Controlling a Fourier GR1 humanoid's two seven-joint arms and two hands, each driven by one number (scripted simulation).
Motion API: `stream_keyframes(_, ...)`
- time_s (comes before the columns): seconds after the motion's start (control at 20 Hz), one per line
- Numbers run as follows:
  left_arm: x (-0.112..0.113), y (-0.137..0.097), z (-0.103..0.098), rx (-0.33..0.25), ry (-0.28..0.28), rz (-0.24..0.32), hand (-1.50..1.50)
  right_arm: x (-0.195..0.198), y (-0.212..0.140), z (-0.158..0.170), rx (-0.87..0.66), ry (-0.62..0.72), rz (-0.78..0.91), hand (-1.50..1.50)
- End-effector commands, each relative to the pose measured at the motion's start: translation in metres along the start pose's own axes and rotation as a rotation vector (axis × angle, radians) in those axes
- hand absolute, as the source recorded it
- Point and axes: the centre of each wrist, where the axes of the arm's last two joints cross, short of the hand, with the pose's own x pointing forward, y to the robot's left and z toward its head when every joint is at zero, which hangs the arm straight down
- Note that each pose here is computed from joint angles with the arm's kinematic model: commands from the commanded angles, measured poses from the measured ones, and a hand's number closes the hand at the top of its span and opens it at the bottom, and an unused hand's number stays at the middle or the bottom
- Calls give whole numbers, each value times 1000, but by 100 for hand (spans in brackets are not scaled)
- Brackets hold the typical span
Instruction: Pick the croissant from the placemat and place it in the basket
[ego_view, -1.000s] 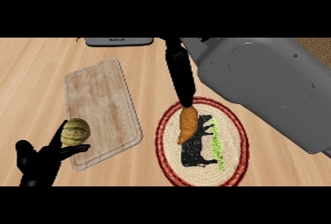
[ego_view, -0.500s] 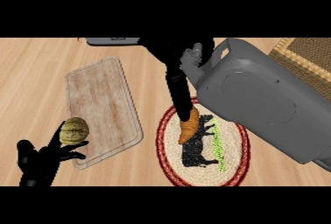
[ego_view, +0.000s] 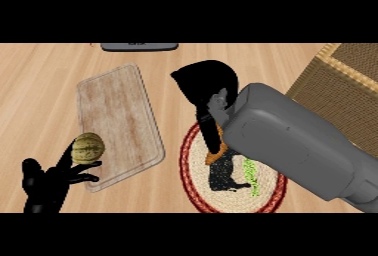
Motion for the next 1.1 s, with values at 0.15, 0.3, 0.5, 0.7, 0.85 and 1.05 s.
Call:
stream_keyframes(0.15,-9,-13,-18,-28,119,-15,0,-13,23,-13,30,77,4,-150)
stream_keyframes(0.3,-37,4,-2,-30,135,-1,0,-18,56,-14,12,70,1,-150)
stream_keyframes(0.5,-23,1,-10,-23,115,-26,0,0,67,-22,2,68,-8,-150)
stream_keyframes(0.7,-42,-18,-14,-19,133,-19,0,-29,62,-21,3,75,23,-150)
stream_keyframes(0.85,-24,0,-6,-11,124,-35,0,-21,99,-24,6,70,-12,-150)
stream_keyframes(1.05,-25,-14,-8,-29,120,-22,0,-38,95,-38,-26,62,-21,-150)
